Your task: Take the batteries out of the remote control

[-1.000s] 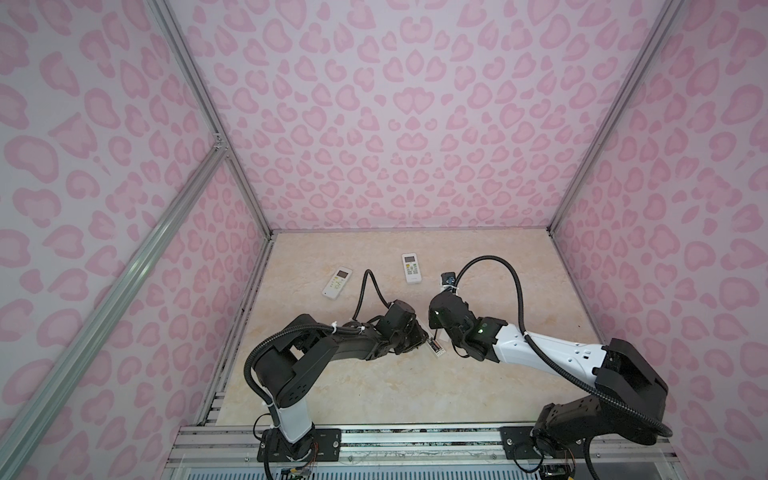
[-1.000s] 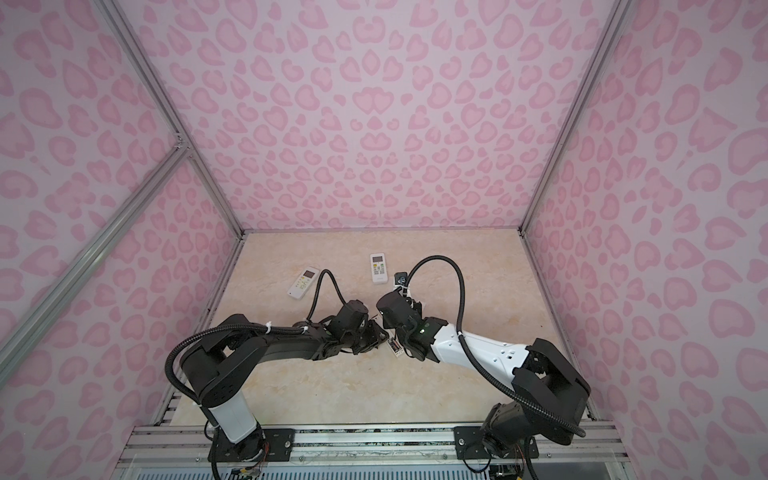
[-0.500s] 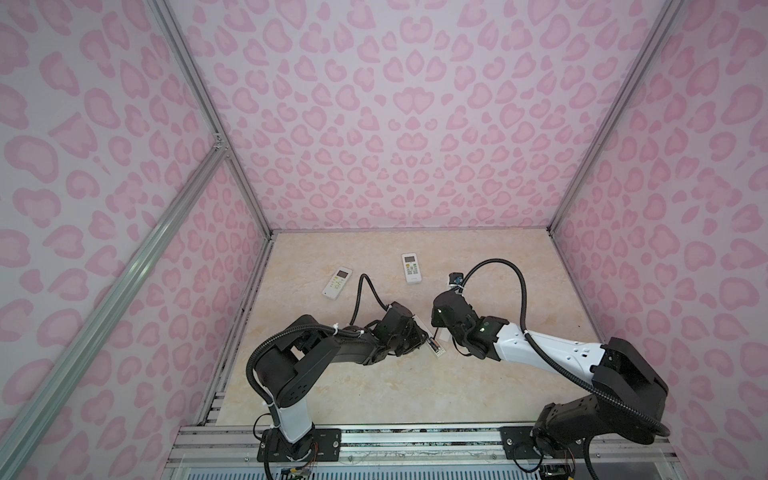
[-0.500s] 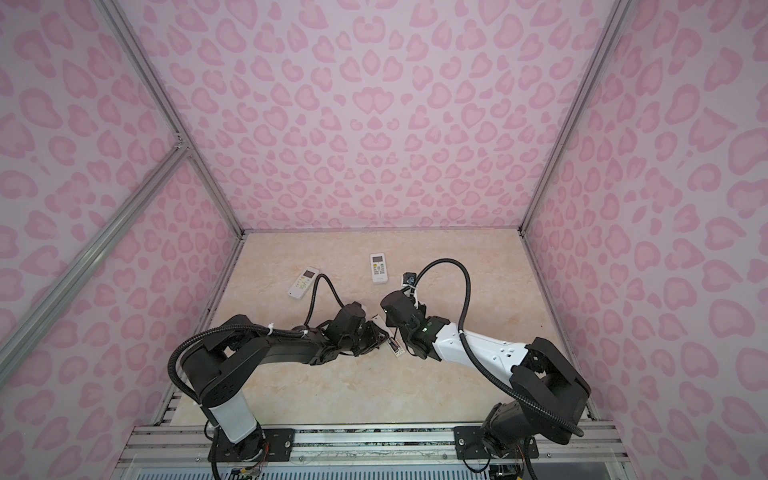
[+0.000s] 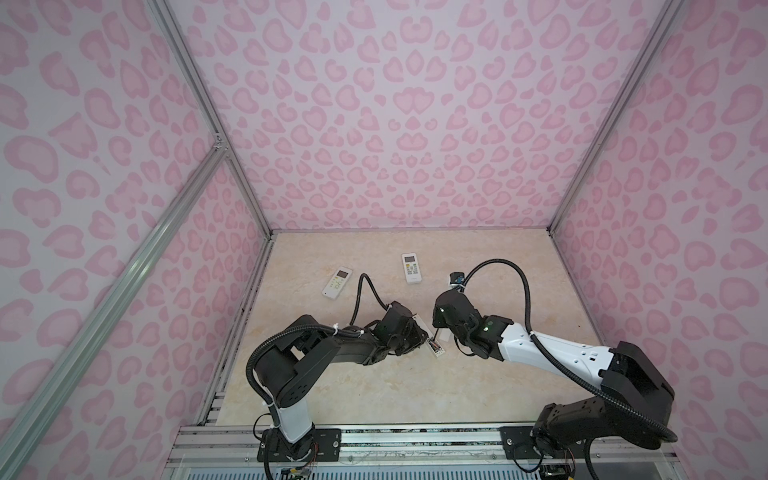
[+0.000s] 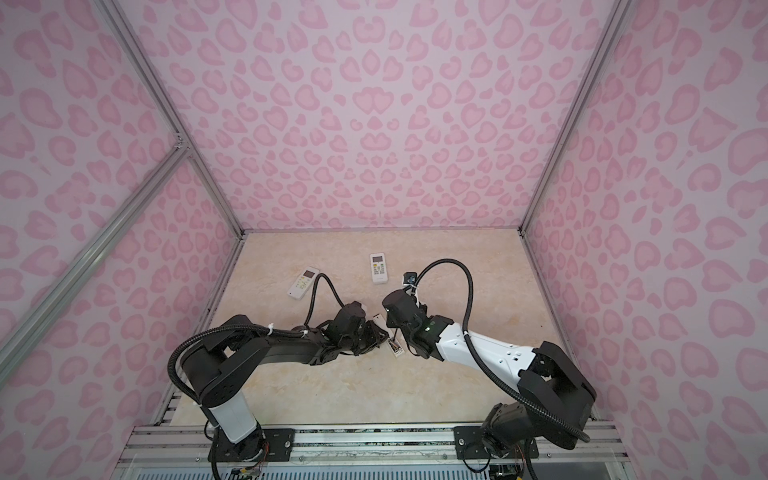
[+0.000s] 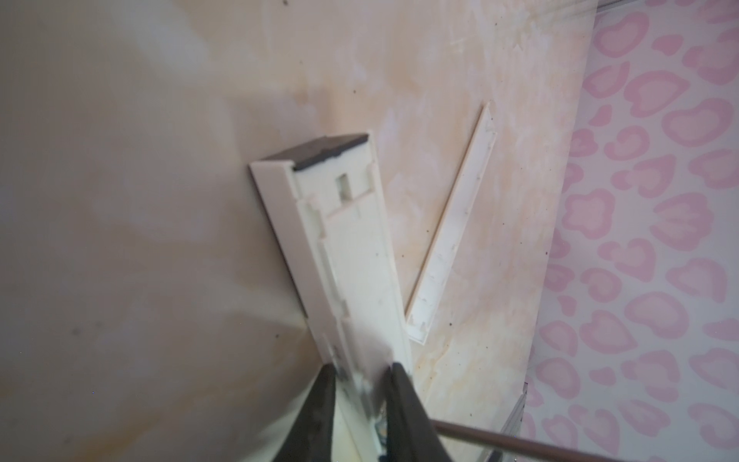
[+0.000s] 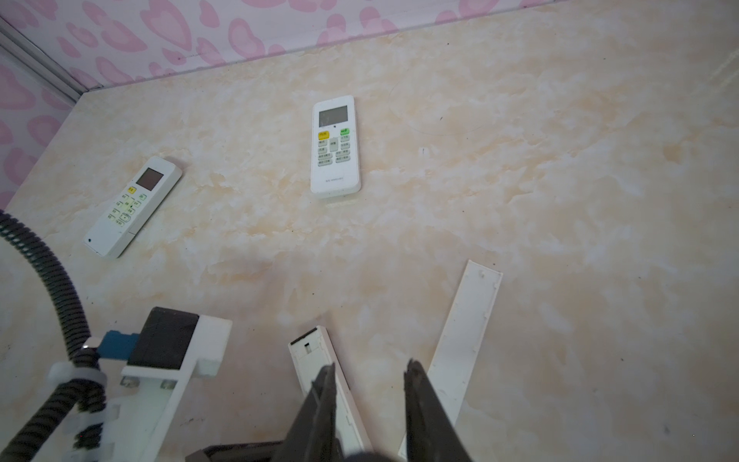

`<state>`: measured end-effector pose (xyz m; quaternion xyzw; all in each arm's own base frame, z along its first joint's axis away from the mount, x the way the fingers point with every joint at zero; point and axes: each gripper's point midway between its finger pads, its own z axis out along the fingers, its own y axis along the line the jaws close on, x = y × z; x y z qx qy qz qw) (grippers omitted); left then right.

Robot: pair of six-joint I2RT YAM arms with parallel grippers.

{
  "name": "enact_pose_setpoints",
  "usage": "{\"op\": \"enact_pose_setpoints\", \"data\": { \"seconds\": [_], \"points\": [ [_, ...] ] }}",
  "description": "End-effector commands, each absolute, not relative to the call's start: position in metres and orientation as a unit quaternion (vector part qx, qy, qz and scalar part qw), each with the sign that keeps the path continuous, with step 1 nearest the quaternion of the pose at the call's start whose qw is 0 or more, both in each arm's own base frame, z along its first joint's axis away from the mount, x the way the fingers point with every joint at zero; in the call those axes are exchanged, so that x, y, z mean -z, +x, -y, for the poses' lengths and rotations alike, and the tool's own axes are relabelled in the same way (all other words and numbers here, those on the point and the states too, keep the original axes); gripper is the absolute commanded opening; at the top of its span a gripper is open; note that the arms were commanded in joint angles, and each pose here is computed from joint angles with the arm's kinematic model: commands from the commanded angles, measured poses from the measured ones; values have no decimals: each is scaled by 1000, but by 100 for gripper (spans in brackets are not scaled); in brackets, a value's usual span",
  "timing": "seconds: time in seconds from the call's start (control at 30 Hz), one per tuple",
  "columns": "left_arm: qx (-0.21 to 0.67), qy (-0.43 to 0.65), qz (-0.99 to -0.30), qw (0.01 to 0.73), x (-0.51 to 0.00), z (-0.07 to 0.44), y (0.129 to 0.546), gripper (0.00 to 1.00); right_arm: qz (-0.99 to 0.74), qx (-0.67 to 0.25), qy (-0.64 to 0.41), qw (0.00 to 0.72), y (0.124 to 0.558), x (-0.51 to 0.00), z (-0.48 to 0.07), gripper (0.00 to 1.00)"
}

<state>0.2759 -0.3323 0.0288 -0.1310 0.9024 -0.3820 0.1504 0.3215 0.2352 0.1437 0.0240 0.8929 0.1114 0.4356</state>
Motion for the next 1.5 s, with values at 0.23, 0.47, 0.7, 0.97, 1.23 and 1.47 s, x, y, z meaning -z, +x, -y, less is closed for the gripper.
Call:
{"op": "enact_pose_setpoints", "data": {
  "seconds": [0.23,0.47,0.7,0.97,1.23,1.47],
  "points": [
    [344,-126,-918,155,-17,323,278,25,-896,-115,13,428,316,-145,-235,0],
    [352,-106,-913,175,-38,325,286,30,-895,-98,6,435,319,-150,-231,0],
    [352,-74,-909,210,-69,318,294,34,-895,-116,-4,430,315,-157,-236,0],
    [324,-41,-920,218,-82,306,287,35,-887,-120,-14,445,314,-165,-234,0],
    [344,-32,-923,170,-65,323,283,35,-886,-133,-25,444,317,-163,-243,0],
    [346,-31,-925,155,-57,331,286,35,-888,-132,-33,439,317,-156,-246,0]
  ]
}}
